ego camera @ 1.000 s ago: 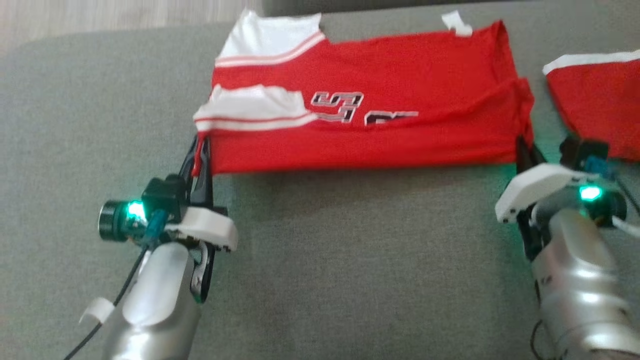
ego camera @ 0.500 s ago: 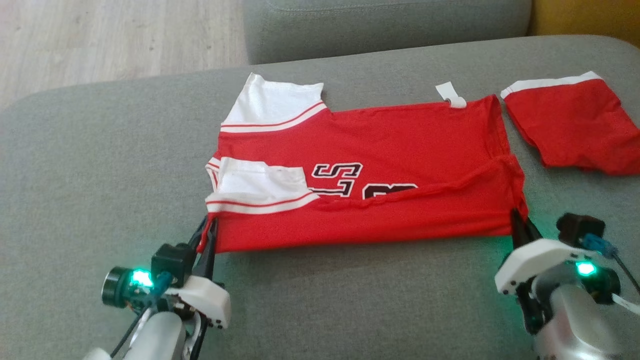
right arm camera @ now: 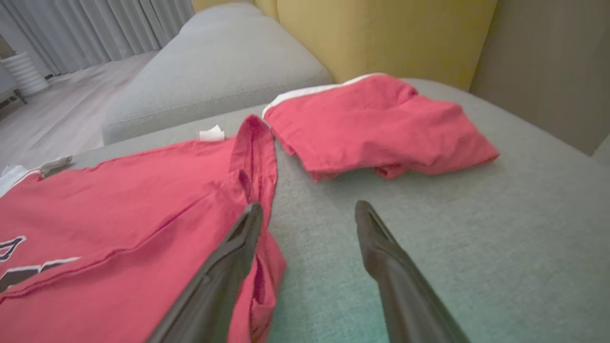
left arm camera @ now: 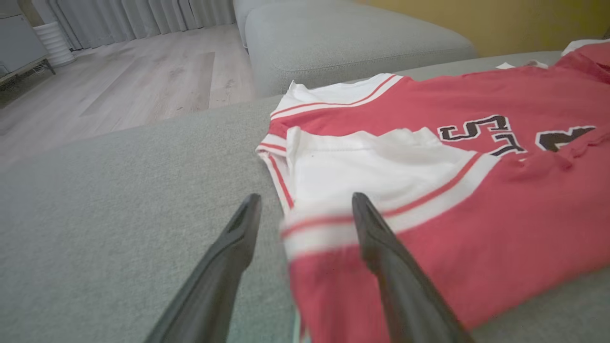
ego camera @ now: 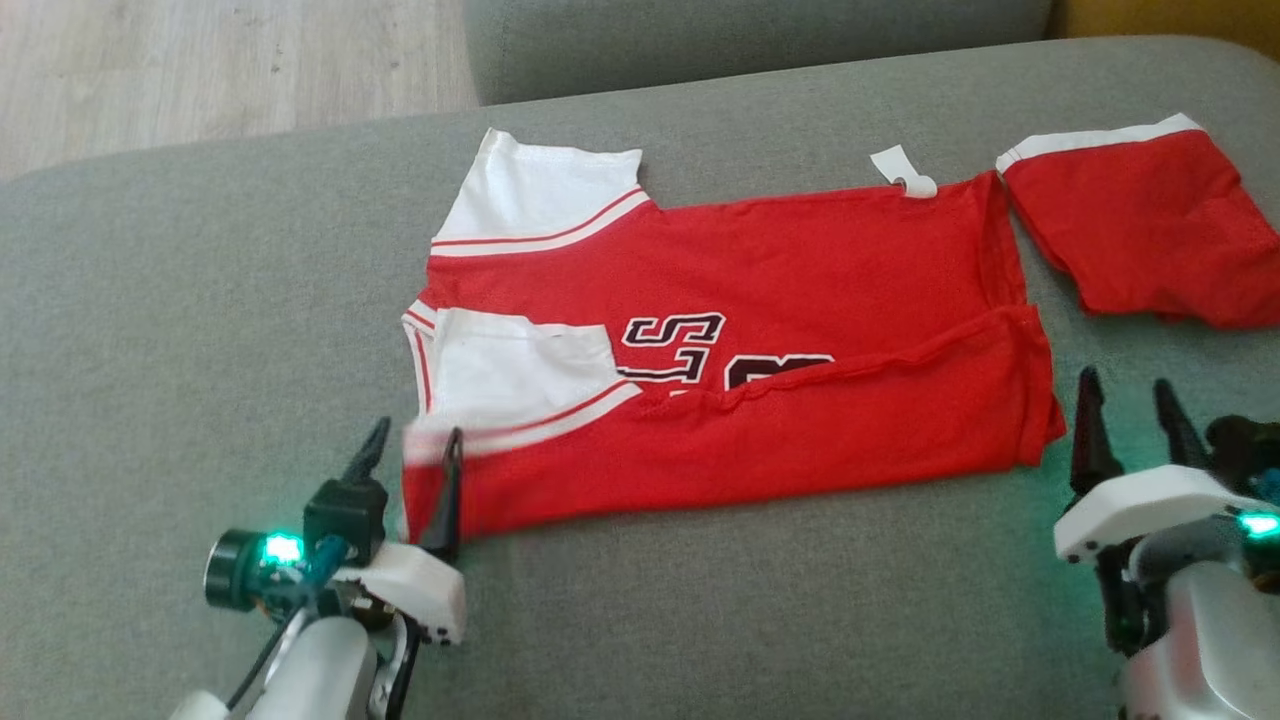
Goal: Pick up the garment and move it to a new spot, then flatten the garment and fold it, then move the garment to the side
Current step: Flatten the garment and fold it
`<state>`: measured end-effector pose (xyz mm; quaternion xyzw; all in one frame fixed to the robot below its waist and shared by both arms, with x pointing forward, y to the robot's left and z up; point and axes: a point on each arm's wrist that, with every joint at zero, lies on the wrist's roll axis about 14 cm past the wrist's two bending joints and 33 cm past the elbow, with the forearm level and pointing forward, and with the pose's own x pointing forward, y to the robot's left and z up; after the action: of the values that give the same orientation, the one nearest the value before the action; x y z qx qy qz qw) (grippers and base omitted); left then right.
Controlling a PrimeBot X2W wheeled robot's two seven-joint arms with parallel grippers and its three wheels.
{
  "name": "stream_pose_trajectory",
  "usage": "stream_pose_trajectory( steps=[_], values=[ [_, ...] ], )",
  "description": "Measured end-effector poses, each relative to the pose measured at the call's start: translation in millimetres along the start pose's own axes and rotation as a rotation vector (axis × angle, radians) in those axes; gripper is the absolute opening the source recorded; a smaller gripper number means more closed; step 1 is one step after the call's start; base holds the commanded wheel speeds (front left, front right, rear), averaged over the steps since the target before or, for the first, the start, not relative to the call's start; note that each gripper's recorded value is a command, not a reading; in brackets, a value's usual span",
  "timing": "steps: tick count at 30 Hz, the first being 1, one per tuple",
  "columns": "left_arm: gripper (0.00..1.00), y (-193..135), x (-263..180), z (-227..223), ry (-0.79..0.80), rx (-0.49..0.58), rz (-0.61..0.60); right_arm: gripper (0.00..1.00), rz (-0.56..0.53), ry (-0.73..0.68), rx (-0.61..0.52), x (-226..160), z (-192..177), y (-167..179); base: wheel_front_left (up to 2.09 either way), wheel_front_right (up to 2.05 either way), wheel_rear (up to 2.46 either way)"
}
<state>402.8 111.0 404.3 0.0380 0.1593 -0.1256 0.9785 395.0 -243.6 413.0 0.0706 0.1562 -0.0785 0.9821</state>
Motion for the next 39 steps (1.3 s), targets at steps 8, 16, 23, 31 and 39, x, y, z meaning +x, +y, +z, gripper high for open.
stream_pose_trajectory(
  steps=[8, 16, 23, 31, 39],
  values=[
    [1.0, 3, 13, 43, -0.172, -0.028, 0.026, 1.0, -0.012, -0.164, -0.073, -1, 34, -5, 0.0, 0.0, 0.0],
    [1.0, -7, 42, 118, -0.385, -0.034, -0.044, 1.0, 0.022, -0.23, -0.109, 2, 45, 4, 0.0, 0.0, 0.0],
    [1.0, -2, 110, 165, -0.397, 0.089, -0.151, 1.0, 0.001, -0.226, -0.09, 9, 42, -4, 0.0, 0.0, 0.0],
    [1.0, 5, 192, 97, 0.047, 0.154, -0.2, 1.0, -0.047, -0.195, -0.072, 12, 31, -23, 0.0, 0.0, 0.0],
    [1.0, 14, 229, 38, 0.273, 0.164, -0.206, 1.0, -0.091, -0.163, -0.081, 11, 21, -39, 0.0, 0.0, 0.0]
  ],
)
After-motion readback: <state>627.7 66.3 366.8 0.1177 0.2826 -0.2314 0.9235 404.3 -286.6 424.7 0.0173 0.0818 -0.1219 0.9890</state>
